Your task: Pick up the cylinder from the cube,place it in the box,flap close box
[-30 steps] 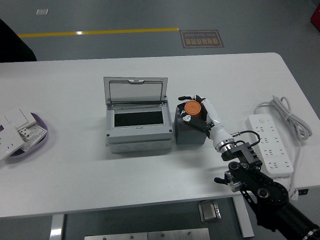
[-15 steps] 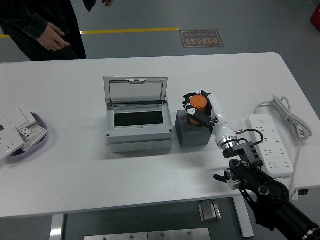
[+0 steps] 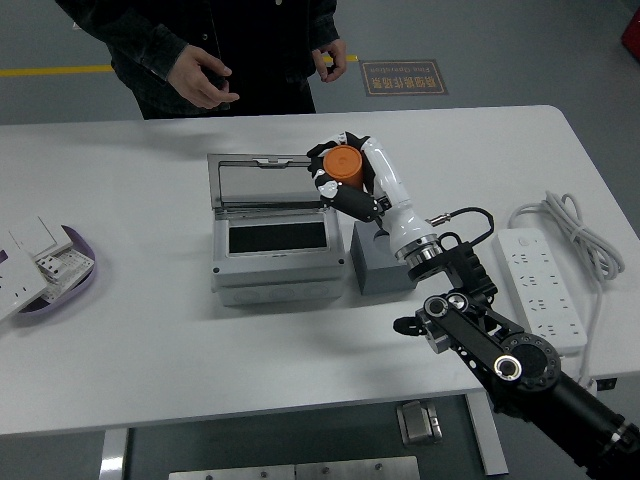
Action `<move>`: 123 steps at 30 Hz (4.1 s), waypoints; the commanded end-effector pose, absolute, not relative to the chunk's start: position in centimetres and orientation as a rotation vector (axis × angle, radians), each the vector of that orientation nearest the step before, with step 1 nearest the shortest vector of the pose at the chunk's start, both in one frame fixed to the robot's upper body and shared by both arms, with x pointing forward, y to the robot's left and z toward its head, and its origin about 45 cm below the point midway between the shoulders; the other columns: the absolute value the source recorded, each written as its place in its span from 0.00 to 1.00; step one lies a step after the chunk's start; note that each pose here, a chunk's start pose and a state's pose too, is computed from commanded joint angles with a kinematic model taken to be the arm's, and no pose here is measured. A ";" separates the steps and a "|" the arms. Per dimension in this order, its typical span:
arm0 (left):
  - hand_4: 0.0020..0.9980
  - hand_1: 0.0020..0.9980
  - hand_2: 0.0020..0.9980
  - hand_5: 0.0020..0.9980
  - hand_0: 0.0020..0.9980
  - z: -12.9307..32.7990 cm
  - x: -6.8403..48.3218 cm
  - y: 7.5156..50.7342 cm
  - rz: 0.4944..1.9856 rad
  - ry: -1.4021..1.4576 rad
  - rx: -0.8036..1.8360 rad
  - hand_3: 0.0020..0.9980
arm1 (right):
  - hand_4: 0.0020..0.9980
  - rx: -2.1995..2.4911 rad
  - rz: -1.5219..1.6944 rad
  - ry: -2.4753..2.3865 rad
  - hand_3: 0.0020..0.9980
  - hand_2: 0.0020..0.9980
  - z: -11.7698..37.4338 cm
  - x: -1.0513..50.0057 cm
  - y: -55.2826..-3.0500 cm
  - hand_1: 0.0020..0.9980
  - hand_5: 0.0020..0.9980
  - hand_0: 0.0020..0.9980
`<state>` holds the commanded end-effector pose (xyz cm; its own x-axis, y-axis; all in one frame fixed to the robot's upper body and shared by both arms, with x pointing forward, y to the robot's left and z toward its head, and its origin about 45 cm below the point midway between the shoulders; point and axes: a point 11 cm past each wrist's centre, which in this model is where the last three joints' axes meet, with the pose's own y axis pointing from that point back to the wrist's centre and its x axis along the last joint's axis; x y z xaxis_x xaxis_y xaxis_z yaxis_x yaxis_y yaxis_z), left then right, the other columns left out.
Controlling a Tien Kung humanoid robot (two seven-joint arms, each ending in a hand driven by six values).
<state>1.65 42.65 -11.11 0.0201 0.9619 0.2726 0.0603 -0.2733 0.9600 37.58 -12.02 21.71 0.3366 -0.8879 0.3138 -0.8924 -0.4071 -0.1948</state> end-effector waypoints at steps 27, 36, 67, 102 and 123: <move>0.67 0.58 0.56 0.29 0.60 -10.7 2.0 43.6 1.375 1.095 1.491 0.60 | 0.00 2.201 0.891 -1.070 0.26 0.37 19.9 38.7 -6.3 0.35 0.00 0.13; 0.67 0.58 0.56 0.29 0.60 -10.7 2.1 43.7 1.374 1.090 1.491 0.60 | 0.33 2.167 0.953 -0.974 0.47 0.53 19.6 38.6 -6.1 0.56 0.00 0.59; 0.67 0.58 0.56 0.29 0.60 -10.7 2.4 43.5 1.370 1.083 1.483 0.60 | 0.68 2.153 0.962 -0.971 0.80 0.73 19.2 38.5 -6.7 0.73 0.05 0.85; 0.67 0.58 0.56 0.28 0.60 -10.8 2.4 43.4 1.371 1.081 1.481 0.60 | 0.82 2.275 0.755 -1.163 0.76 0.69 23.0 41.2 -13.4 0.70 0.27 0.82; 0.67 0.58 0.56 0.28 0.60 -10.9 2.3 43.2 1.375 1.083 1.474 0.60 | 0.61 2.381 0.492 -1.263 0.73 0.68 20.1 37.2 -14.0 0.69 0.26 0.76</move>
